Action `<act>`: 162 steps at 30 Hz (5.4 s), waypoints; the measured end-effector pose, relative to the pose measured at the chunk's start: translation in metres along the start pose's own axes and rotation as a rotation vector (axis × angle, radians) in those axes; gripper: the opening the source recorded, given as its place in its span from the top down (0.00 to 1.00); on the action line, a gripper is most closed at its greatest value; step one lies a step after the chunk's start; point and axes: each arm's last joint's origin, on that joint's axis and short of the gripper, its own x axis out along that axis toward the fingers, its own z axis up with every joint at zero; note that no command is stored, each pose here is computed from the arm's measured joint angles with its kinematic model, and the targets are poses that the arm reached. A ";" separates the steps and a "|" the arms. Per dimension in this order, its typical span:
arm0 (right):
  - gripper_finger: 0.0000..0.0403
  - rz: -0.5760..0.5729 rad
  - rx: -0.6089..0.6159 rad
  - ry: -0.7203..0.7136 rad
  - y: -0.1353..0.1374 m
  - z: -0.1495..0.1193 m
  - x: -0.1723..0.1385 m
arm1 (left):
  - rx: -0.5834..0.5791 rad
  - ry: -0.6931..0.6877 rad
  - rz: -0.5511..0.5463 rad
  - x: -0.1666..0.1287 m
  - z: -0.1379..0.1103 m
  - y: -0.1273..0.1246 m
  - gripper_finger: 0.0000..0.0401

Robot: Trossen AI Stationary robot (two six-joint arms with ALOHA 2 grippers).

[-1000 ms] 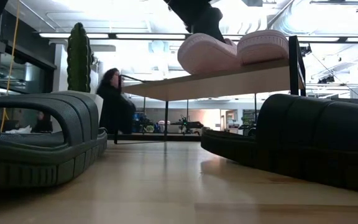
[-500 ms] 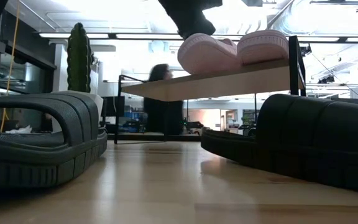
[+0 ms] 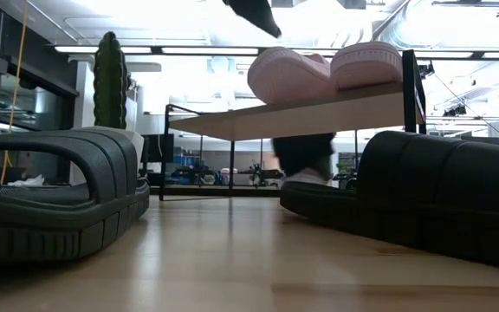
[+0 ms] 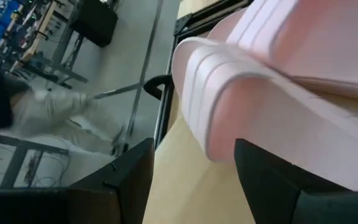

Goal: Pick and place slides into the shelf
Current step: Put the pink slipper on the shelf, then put the right black slipper on the shelf

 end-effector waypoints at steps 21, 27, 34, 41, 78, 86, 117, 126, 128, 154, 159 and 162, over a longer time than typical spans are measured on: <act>0.64 -0.136 0.151 0.166 -0.034 0.012 0.049 | -0.027 -0.071 -0.219 -0.116 -0.006 -0.030 0.77; 0.90 -0.161 0.189 0.168 -0.049 0.016 0.053 | -0.053 -0.123 -0.253 -0.136 -0.007 -0.032 0.97; 0.98 -0.185 0.232 0.197 -0.065 0.019 0.064 | -0.049 -0.141 -0.273 -0.145 -0.008 -0.033 0.94; 1.00 -0.161 0.246 0.258 -0.079 0.027 0.087 | -0.065 -0.136 -0.273 -0.145 -0.008 -0.031 0.95; 1.00 -0.047 0.281 0.389 -0.075 0.033 0.130 | -0.074 -0.097 -0.287 -0.145 -0.012 -0.033 0.99; 1.00 -0.035 0.296 0.459 -0.076 0.028 0.129 | -0.086 -0.095 -0.287 -0.145 -0.012 -0.033 0.99; 1.00 -0.022 0.248 0.508 -0.064 0.026 0.149 | -0.104 -0.086 -0.341 -0.145 -0.013 -0.034 0.99; 1.00 -0.058 0.266 0.569 -0.068 0.020 0.145 | -0.105 -0.087 -0.341 -0.145 -0.013 -0.034 0.99; 1.00 -0.083 0.271 0.599 -0.070 0.017 0.143 | -0.105 -0.087 -0.341 -0.145 -0.013 -0.034 0.99; 1.00 0.093 0.176 0.401 -0.050 0.036 0.144 | -0.071 -0.045 -0.337 -0.145 -0.018 -0.035 0.99; 1.00 0.114 0.145 0.385 -0.044 0.036 0.138 | -0.040 0.004 -0.350 -0.145 -0.023 -0.035 0.99; 1.00 0.123 0.134 0.379 -0.041 0.036 0.134 | -0.045 0.052 -0.388 -0.145 -0.028 -0.036 0.99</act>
